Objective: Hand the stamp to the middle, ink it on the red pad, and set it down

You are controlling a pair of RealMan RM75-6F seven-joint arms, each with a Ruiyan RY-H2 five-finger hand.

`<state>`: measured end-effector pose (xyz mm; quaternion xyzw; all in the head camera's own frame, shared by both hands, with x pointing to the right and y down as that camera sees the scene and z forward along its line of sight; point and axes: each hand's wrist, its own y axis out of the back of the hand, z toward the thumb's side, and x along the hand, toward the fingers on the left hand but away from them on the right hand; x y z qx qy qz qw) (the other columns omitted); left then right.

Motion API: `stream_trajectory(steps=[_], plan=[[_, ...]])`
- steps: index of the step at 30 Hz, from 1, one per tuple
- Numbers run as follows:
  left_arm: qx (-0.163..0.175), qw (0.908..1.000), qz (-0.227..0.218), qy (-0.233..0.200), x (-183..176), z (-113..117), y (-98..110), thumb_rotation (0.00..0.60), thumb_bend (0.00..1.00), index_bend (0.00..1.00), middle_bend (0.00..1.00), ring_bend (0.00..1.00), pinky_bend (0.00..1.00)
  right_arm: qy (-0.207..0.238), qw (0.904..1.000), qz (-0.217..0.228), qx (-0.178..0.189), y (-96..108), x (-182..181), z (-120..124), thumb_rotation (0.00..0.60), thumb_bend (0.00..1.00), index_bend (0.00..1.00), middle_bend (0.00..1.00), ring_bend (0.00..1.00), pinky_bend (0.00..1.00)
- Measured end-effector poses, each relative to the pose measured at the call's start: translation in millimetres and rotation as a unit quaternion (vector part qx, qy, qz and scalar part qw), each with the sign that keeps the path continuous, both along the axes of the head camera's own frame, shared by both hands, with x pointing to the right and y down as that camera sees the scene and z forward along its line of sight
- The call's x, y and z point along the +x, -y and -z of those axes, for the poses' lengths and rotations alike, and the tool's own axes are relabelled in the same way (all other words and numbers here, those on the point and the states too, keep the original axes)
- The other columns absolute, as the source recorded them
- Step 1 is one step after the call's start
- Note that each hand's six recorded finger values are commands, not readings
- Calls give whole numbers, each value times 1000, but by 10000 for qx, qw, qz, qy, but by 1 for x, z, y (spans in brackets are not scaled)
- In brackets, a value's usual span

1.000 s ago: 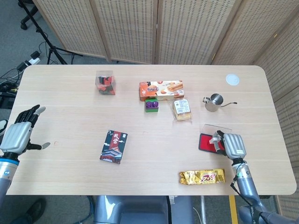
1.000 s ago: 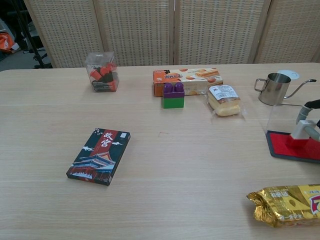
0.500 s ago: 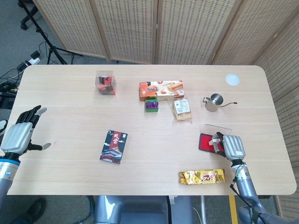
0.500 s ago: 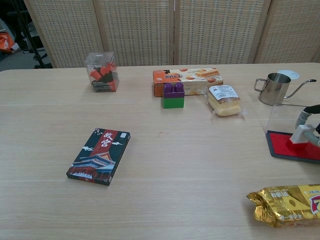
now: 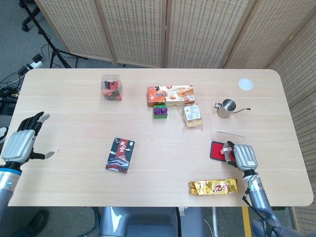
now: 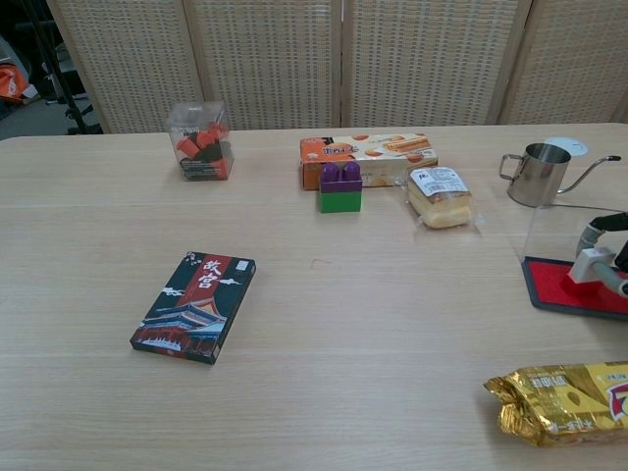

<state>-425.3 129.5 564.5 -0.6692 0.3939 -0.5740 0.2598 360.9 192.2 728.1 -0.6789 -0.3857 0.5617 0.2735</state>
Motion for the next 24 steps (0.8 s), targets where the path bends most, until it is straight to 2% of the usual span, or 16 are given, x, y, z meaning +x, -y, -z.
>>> stream_trajectory(steps=[6, 11, 18, 24], plan=[[3, 10000, 5, 1, 0, 0, 0, 600, 11, 0, 0, 0, 0, 41, 10000, -40, 54, 2, 0, 2, 600, 569, 610, 985, 1000, 1000], [2, 10000, 6, -2, 0, 0, 0, 600, 10, 0, 0, 0, 0, 183, 9994, -111, 254, 8, -1, 10, 600, 569, 610, 985, 1000, 1000], [13, 10000, 3, -22, 0, 1, 0, 600, 10, 0, 0, 0, 0, 416, 9973, -146, 586, 19, -3, 35, 600, 569, 610, 985, 1000, 1000], [10, 10000, -25, -50, 1, 3, -1, 600, 10, 0, 0, 0, 0, 617, 9952, 49, 763, 27, -18, 59, 600, 569, 610, 985, 1000, 1000]])
